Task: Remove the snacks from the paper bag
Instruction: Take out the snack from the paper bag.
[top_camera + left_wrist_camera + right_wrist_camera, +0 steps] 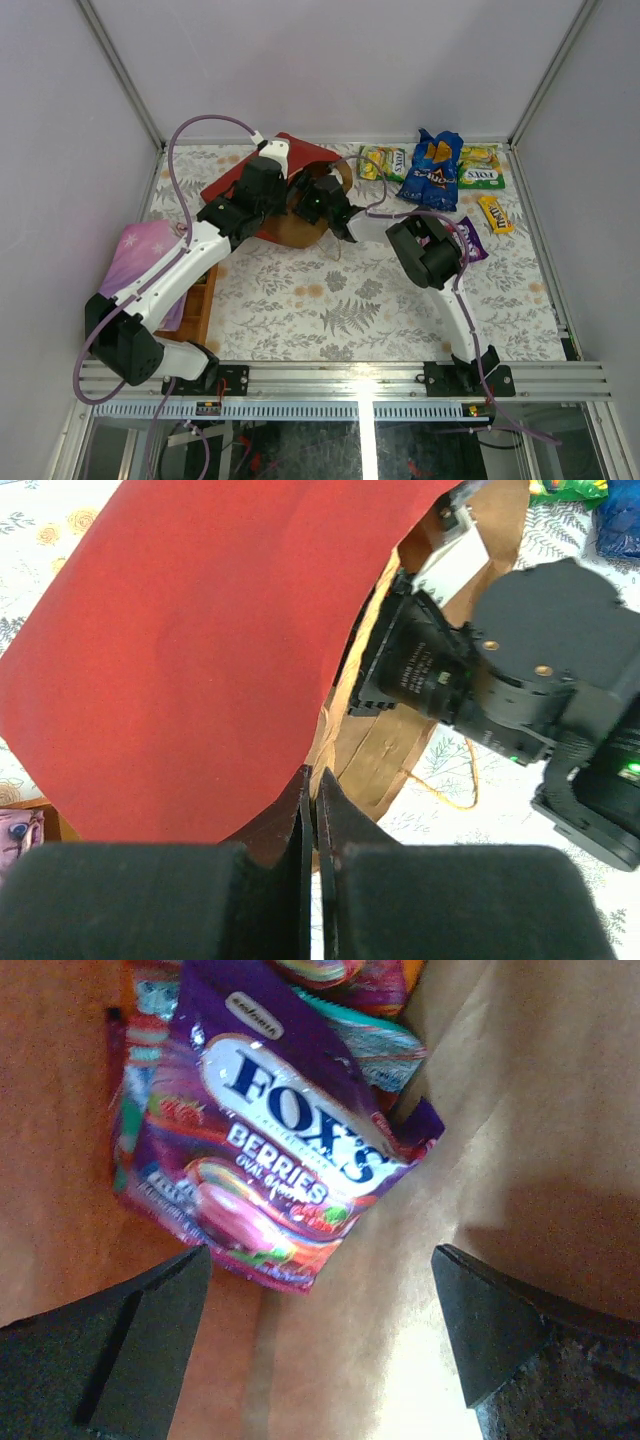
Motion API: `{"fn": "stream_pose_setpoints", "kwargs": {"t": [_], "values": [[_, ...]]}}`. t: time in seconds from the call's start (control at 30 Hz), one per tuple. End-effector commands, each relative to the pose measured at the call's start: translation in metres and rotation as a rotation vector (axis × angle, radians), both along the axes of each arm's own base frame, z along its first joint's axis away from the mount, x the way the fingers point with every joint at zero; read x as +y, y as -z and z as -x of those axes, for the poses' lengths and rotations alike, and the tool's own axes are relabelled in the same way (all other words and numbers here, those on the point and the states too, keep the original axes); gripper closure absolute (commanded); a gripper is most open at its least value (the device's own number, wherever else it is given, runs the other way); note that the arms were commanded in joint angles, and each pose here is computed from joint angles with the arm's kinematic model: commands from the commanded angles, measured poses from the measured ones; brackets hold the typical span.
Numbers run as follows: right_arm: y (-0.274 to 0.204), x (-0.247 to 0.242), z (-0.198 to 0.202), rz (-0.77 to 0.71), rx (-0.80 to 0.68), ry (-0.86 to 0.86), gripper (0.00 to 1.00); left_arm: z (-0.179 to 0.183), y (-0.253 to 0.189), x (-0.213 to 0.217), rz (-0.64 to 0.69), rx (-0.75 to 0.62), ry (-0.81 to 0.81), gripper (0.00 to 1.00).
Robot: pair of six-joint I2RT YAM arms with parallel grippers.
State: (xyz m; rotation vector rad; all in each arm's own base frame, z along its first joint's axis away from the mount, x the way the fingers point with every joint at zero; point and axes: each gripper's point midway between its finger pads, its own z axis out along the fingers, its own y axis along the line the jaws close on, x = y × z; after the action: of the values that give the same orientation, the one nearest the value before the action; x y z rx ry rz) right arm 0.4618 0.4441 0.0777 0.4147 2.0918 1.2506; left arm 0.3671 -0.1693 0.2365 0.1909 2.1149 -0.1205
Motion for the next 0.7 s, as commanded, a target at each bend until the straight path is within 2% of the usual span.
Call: {"fn": "stream_pose_setpoints", "kwargs": {"t": [0.0,0.33,0.67], "values": [[0.003,0.014,-0.015,0.045,0.031,0.051,0.01,-0.004,-0.012,-0.002,0.052,-0.048,0.004,1.0],[0.039,0.031,-0.022,0.094,0.136,0.089,0.0,-0.004,-0.009,-0.005,0.065,-0.031,0.021,1.0],[0.046,0.067,-0.01,0.028,0.164,0.046,0.02,-0.006,-0.006,-0.005,0.078,-0.017,0.021,1.0]]}}
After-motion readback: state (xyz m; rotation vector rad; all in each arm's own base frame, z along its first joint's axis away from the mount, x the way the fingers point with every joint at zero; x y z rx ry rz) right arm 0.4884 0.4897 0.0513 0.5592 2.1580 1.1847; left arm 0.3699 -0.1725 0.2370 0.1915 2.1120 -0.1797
